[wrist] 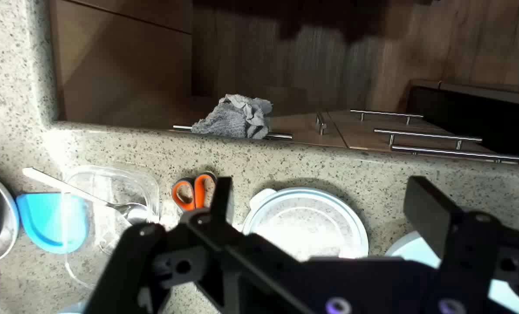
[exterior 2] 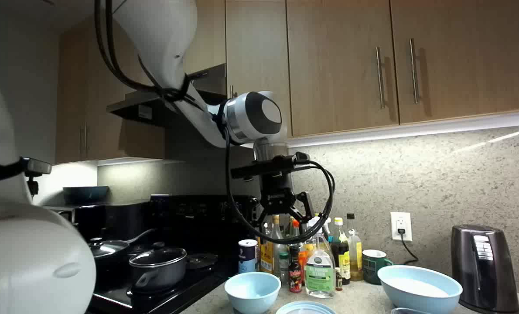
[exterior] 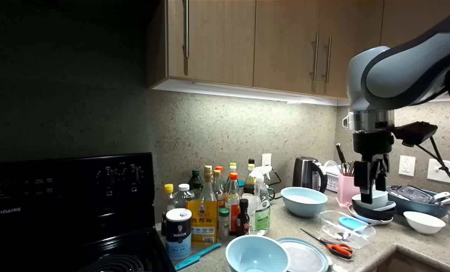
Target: Remove the silver spoon from the clear bowl and place it inside the blue bowl on the left
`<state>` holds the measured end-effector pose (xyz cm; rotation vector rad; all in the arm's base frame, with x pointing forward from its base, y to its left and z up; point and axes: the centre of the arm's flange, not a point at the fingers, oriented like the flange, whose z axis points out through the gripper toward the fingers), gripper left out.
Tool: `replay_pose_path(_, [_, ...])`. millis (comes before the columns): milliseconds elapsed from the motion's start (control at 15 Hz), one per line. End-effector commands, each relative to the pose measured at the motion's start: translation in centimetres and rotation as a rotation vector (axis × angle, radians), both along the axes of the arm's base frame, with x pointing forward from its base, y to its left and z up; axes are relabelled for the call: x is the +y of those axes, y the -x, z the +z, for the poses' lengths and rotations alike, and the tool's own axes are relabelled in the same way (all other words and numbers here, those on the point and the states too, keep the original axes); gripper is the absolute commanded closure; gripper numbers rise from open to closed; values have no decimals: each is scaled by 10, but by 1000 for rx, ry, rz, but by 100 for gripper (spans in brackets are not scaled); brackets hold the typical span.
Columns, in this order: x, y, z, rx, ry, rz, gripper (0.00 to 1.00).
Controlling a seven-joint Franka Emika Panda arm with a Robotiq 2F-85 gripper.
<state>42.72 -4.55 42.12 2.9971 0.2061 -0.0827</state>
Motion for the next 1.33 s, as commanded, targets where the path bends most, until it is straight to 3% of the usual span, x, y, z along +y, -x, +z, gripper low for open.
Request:
replay_pose_path(0, [0,0,0,0,0,0,0])
replay_pose_path(400, [0,0,0,0,0,0,0])
replay_pose_path(733, [-5,-53,-26,18,-41,11,0])
replay_pose_path(1067, [-29,-91,-63,105,-83,-80,0])
replay_pose_path(1133, [-17,-69,-54,72,-47,-60,0])
replay_pose_path(1267, [-20,-76,-64,88,-48,-67,0])
